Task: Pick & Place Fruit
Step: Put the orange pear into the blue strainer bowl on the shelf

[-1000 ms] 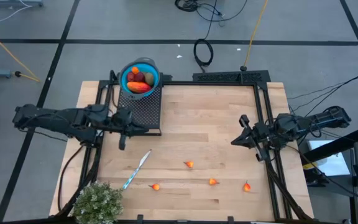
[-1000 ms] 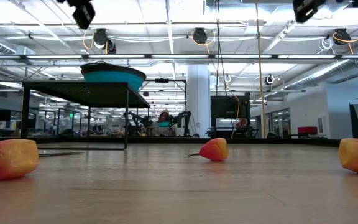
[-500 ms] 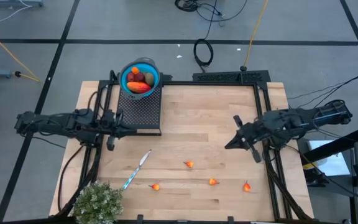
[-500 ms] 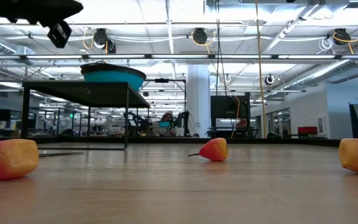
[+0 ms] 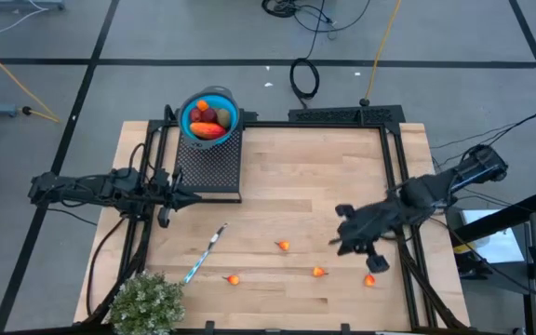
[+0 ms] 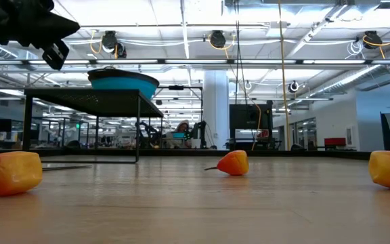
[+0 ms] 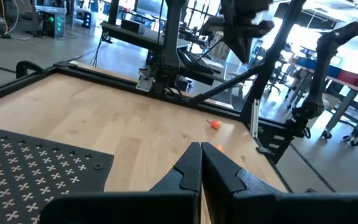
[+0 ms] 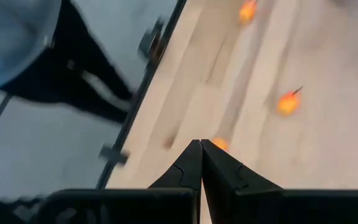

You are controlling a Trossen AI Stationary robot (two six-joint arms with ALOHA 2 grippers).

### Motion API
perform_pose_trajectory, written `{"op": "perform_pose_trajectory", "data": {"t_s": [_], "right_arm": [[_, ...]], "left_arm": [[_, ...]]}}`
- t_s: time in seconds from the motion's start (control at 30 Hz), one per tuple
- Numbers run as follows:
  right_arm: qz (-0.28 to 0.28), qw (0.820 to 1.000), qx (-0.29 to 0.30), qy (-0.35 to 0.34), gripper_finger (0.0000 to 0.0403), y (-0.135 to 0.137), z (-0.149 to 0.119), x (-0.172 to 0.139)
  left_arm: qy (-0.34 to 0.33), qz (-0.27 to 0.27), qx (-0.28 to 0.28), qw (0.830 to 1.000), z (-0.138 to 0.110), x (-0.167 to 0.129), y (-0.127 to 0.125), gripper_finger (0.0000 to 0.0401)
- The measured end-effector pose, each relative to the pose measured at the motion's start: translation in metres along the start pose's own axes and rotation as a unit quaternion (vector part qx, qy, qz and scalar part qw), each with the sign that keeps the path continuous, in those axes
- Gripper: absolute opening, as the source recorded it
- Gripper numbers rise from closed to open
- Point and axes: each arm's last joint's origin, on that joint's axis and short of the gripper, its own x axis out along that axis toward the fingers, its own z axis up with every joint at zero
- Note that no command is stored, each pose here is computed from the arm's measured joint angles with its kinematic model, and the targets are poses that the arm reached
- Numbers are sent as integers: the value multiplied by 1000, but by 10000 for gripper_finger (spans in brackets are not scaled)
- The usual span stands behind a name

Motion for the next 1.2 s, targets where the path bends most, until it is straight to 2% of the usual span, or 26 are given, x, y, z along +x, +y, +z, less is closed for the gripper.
{"op": "perform_pose_trajectory", "data": {"t_s": [0.13,0.27,0.43,0.57,0.73,0.83,1.03,1.2], "right_arm": [[32,996,25,78,0,10,-4,27],[72,981,54,173,0,20,-15,50],[88,964,46,248,0,36,-28,71],[86,952,8,293,0,45,-39,81],[88,936,-71,334,0,51,-51,89],[101,926,-113,345,0,50,-60,92],[114,912,-155,363,0,44,-75,101],[129,909,-190,348,3,40,-83,110]], "left_arm": [[3,-11,10,1000,-1,0,-1,3],[5,-18,11,1000,-1,0,-1,11],[10,-39,9,999,-1,0,-2,3],[11,-53,9,998,0,0,-3,6],[4,-58,14,998,1,0,-4,18],[3,-58,15,998,1,0,-4,18],[4,-58,0,998,1,0,-4,19],[-10,-63,-2,998,4,0,-5,19]]}}
